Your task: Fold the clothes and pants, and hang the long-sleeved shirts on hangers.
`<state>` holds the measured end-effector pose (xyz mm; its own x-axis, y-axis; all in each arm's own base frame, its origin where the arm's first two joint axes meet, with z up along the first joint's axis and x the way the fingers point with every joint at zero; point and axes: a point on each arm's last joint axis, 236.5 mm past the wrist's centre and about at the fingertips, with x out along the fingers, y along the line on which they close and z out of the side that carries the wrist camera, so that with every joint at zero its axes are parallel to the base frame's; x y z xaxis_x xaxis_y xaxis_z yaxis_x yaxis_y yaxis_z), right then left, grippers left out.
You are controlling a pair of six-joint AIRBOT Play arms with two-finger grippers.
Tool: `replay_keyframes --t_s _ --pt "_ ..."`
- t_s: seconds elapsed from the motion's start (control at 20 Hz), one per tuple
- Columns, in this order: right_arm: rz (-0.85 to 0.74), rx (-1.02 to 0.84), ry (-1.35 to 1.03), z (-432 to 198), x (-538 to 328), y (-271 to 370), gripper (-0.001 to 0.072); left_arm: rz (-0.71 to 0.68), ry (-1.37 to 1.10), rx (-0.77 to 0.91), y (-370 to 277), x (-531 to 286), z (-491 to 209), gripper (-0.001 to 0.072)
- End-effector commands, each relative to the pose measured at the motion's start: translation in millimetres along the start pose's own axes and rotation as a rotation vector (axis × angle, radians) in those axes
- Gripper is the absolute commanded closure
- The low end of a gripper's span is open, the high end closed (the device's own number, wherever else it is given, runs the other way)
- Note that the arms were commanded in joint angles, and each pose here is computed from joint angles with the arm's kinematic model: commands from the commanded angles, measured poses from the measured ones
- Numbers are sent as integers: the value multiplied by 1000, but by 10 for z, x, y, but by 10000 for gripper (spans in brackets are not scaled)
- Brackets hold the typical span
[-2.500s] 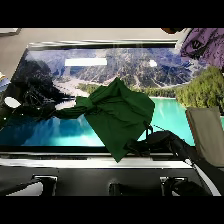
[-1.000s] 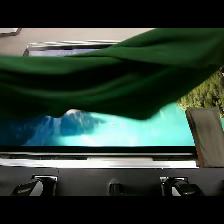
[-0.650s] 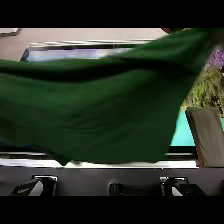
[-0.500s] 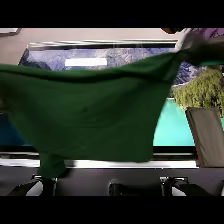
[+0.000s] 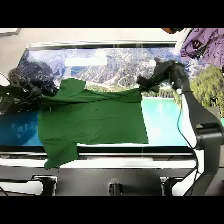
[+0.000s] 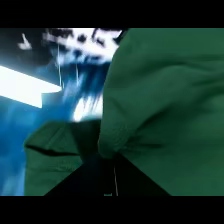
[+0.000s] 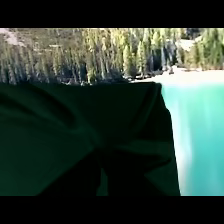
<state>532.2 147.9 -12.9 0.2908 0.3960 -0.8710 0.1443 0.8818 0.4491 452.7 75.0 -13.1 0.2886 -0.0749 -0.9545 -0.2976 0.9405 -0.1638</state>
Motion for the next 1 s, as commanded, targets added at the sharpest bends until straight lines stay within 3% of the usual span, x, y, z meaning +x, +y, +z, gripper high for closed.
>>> replay_keyframes --t_s 0.0,0.05,0.1,0.15,0.25,0.3,0.45,0.55,0.75,0.95 --pt "18 4 14 -5 306 -27 409 4 67 -12 51 326 -94 685" --pt "21 -38 10 12 195 -34 347 4 59 -14 72 266 -75 651" --pt "23 -96 10 26 13 -65 347 5 46 -17 117 176 -43 560" --pt "19 -145 16 25 -197 -135 347 6 15 -30 194 34 12 424" --pt "6 -237 42 -25 -674 -361 346 -27 -49 -95 343 -300 96 300" --pt "0 -278 51 -75 -909 -508 347 -60 -67 -128 403 -459 73 299" --pt "55 -170 55 -401 -1261 -959 346 -122 -69 -203 582 -669 -307 299" --pt "102 -55 126 -977 -1187 -1219 225 -112 -36 -270 709 -609 -742 300" --pt "141 55 243 -2093 -825 -1389 223 -108 26 -313 694 -433 -1348 301" --pt "216 108 282 -2617 -524 -1361 222 -103 49 -317 701 -377 -1443 301"
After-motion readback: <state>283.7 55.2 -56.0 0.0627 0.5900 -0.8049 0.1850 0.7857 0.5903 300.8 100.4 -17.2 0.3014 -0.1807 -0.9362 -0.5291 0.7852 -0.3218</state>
